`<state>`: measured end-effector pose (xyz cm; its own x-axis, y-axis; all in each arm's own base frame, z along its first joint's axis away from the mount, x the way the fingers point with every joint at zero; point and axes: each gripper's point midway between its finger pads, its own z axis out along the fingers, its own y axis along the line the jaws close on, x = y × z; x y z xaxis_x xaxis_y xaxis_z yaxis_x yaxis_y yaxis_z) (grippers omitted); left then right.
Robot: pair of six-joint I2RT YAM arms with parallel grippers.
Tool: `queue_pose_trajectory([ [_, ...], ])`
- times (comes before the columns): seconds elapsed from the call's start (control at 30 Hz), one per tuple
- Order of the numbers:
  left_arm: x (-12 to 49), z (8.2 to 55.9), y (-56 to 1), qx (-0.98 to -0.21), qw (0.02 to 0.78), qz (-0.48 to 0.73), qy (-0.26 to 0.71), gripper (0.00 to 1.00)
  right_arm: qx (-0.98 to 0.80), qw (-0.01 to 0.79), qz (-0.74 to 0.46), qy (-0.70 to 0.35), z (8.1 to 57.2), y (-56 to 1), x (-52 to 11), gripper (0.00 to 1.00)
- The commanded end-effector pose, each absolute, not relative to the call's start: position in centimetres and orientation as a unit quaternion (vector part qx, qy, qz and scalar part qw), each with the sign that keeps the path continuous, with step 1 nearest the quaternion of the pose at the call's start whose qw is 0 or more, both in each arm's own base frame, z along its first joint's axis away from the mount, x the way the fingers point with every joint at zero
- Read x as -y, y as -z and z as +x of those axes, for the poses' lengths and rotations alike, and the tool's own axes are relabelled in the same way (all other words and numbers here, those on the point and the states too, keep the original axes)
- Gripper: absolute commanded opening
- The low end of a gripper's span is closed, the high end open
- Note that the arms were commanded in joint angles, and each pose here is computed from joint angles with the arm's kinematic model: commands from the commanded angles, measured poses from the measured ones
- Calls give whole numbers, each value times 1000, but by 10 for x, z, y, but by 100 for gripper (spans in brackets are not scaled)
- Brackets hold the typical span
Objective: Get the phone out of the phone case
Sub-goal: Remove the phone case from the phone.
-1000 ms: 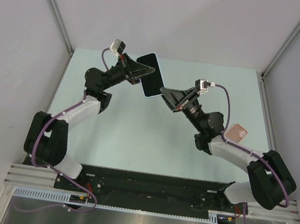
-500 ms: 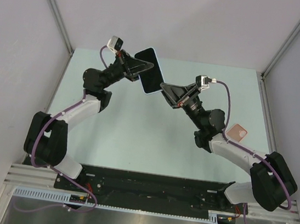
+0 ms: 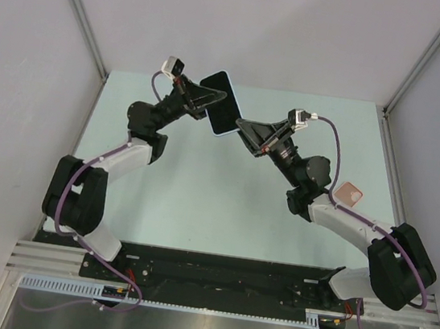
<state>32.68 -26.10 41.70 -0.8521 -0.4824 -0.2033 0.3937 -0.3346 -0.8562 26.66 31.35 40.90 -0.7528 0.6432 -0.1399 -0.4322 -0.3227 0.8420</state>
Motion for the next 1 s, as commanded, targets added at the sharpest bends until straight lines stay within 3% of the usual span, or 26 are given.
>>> queue_pose_trajectory([
  [0.0,242,287,-449,-396,322,46,859,0,-226,365,15,-903,183,-535,-239,0],
  [0.5,243,291,-437,-402,309,41,861,0,-211,387,-5,-898,170,-546,-227,0],
  [0.8,238,275,-458,-384,314,61,866,0,-240,390,-17,-889,175,-528,-246,1],
  [0.97,235,272,-458,-384,313,56,867,0,-247,392,-11,-886,179,-522,-247,7],
])
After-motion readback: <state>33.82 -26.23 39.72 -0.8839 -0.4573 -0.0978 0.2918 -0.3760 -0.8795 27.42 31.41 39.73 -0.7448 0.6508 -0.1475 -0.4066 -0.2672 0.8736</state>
